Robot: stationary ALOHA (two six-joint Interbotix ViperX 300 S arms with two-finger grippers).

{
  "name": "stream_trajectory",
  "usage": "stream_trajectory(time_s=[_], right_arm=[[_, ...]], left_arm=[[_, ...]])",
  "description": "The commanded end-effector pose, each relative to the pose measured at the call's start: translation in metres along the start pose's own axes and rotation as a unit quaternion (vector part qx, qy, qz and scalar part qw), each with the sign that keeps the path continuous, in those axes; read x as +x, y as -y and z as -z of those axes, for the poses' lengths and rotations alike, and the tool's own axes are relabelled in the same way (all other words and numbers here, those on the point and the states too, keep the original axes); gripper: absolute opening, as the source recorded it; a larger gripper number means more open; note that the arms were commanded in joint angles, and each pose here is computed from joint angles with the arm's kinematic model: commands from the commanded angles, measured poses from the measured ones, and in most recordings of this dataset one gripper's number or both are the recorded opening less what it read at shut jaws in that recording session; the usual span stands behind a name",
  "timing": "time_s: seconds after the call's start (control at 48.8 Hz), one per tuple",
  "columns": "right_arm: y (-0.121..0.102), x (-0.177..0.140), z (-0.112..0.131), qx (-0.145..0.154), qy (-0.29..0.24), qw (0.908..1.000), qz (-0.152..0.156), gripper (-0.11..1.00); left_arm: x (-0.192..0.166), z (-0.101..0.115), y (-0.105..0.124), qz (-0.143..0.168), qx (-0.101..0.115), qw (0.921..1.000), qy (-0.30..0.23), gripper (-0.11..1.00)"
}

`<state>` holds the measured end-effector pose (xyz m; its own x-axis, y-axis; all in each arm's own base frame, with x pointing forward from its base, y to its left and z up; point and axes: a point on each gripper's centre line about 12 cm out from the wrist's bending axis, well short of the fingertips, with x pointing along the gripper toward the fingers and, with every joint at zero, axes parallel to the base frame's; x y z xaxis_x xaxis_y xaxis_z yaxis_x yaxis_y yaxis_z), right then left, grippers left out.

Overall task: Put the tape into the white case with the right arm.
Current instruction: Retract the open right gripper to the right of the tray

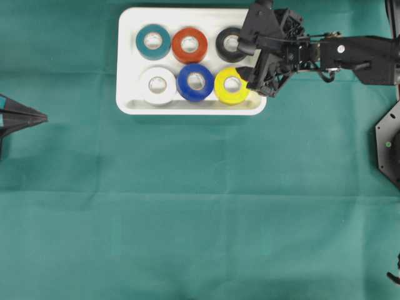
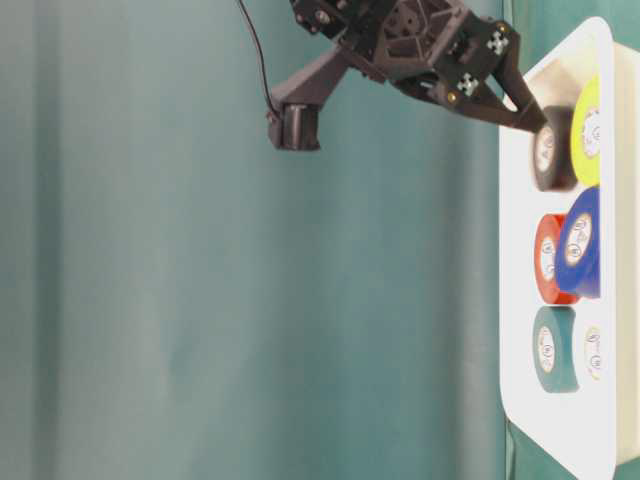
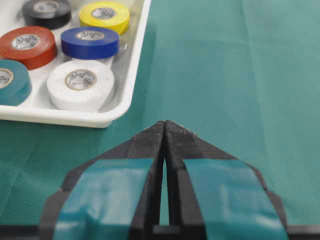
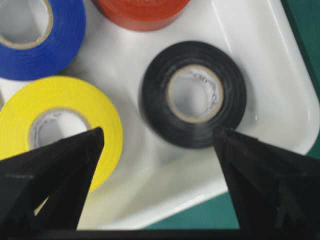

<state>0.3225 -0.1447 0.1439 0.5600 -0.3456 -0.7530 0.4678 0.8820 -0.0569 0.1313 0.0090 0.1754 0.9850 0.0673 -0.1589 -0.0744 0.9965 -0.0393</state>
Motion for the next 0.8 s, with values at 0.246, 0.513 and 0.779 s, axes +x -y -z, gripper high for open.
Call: stream_trajectory(time_s=[0.246,0.513,0.779], right_arm=[[0.006,-0.049,0.017,0.003,0.039,0.9992,-0.003,0.80],[0.010,-0.093,0.054,0.007,0.082,0.9965,-0.016,0.80],[0.012,-0.135,0.086,0.012,0.170,0.9848,-0.036,0.79]], left_arm=[[0.001,-0.005,0.000,-0.001,-0.001,1.0000,0.005,0.00],[0.001,-0.005,0.000,-0.001,-0.001,1.0000,0.005,0.00],[0.001,-0.005,0.000,-0.001,-0.001,1.0000,0.005,0.00]])
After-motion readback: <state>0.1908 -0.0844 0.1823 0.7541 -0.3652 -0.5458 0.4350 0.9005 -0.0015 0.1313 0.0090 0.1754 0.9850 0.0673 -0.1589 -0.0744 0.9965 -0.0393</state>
